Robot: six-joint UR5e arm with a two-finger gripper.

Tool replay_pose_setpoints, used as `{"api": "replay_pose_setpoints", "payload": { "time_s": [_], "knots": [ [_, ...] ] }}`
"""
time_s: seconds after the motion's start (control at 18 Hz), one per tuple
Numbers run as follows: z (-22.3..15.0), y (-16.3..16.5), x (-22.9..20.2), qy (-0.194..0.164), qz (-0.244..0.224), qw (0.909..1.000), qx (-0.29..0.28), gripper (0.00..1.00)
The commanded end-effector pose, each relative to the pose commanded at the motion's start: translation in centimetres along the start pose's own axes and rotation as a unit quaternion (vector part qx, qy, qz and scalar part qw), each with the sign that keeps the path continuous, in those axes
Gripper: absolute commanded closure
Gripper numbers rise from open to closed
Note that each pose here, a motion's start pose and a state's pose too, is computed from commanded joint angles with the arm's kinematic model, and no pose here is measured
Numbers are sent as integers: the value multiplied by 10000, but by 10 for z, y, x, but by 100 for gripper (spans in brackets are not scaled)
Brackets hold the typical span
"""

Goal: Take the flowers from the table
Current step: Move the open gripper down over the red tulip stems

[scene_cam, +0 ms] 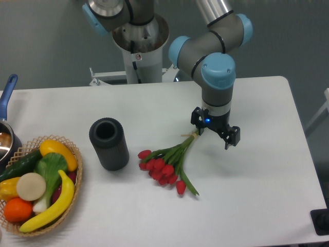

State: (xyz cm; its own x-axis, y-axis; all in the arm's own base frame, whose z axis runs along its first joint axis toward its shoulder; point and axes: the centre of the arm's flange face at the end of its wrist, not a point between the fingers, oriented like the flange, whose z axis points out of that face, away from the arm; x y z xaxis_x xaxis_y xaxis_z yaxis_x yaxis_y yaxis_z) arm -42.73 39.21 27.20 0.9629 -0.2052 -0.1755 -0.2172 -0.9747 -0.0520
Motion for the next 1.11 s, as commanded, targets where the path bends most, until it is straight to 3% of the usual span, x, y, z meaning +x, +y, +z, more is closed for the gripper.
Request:
{"api": "replay_pose_setpoints", "payload": {
  "time_s": [0.33,0.61,1.11],
  "knots": [
    [3,-7,5,45,83,10000,15,0],
    [31,0,31,280,91,9996,-55,0],
    [65,-21,55,543,-18,9985,-117,0]
  ]
}}
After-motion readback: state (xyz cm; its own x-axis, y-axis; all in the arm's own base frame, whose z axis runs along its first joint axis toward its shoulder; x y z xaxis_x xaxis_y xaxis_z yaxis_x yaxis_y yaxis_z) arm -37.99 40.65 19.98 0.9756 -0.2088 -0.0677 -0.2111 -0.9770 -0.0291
